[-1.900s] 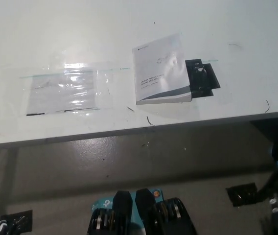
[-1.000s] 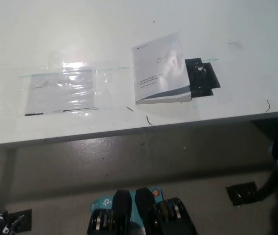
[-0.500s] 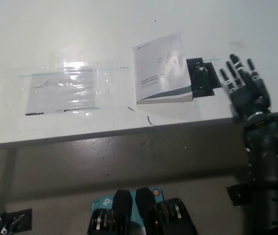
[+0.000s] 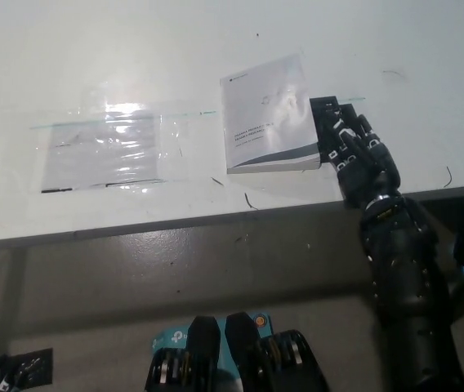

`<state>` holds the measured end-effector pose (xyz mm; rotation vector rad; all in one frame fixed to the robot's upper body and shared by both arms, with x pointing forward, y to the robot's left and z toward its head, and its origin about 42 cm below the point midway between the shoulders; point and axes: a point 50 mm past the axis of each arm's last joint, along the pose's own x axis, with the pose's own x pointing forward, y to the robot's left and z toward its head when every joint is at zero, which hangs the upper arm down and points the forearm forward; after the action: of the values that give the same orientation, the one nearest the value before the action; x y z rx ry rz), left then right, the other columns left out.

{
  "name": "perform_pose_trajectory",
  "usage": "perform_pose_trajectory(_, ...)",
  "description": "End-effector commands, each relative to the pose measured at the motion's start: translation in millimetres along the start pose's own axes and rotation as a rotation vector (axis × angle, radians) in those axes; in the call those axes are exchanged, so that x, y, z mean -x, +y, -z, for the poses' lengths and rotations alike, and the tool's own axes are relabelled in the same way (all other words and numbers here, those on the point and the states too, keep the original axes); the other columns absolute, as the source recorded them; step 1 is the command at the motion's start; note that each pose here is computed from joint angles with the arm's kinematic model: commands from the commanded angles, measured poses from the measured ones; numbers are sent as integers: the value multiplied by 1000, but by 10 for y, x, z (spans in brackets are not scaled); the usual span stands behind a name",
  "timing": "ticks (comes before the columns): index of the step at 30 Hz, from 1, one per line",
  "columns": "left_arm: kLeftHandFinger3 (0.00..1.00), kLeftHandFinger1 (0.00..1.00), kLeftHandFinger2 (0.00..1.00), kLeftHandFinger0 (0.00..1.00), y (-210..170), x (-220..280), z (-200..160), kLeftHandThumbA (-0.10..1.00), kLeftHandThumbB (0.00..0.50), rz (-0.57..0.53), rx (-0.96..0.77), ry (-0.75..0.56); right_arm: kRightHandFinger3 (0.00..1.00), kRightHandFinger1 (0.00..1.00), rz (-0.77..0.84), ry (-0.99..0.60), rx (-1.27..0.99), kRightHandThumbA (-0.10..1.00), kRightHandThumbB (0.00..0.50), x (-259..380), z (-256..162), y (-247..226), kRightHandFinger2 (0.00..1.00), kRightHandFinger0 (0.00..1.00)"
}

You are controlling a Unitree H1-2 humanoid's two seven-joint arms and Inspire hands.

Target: The robot uses its right hand to slide under the cover of the book kept in the middle of the desk and open it

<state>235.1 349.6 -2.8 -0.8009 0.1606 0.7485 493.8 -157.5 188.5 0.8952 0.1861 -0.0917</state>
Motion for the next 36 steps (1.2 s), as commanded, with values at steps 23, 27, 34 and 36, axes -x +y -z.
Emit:
perform_pose_trajectory(23, 784, 738, 755, 843, -62, -69, -178, 813, 253, 25, -17, -42, 987, 700, -115, 33, 146, 1000, 188, 22, 259, 385, 726, 654)
perform_pose_trajectory(27, 797, 739, 752, 859, -35, -74, -165, 831, 256, 28, -29, -39, 938, 707, -134, 63, 224, 1000, 181, 22, 366, 467, 682, 632)
perform_pose_trajectory(34, 792, 707, 734, 822, -18, -94, -205, 834, 268, 15, -40, -43, 918, 640, -198, 83, 375, 1000, 186, 23, 393, 649, 679, 641)
perform_pose_trajectory(36, 789, 705, 723, 816, 2, -105, -205, 848, 277, 18, -52, -43, 930, 663, -208, 82, 388, 1000, 196, 22, 375, 685, 686, 656)
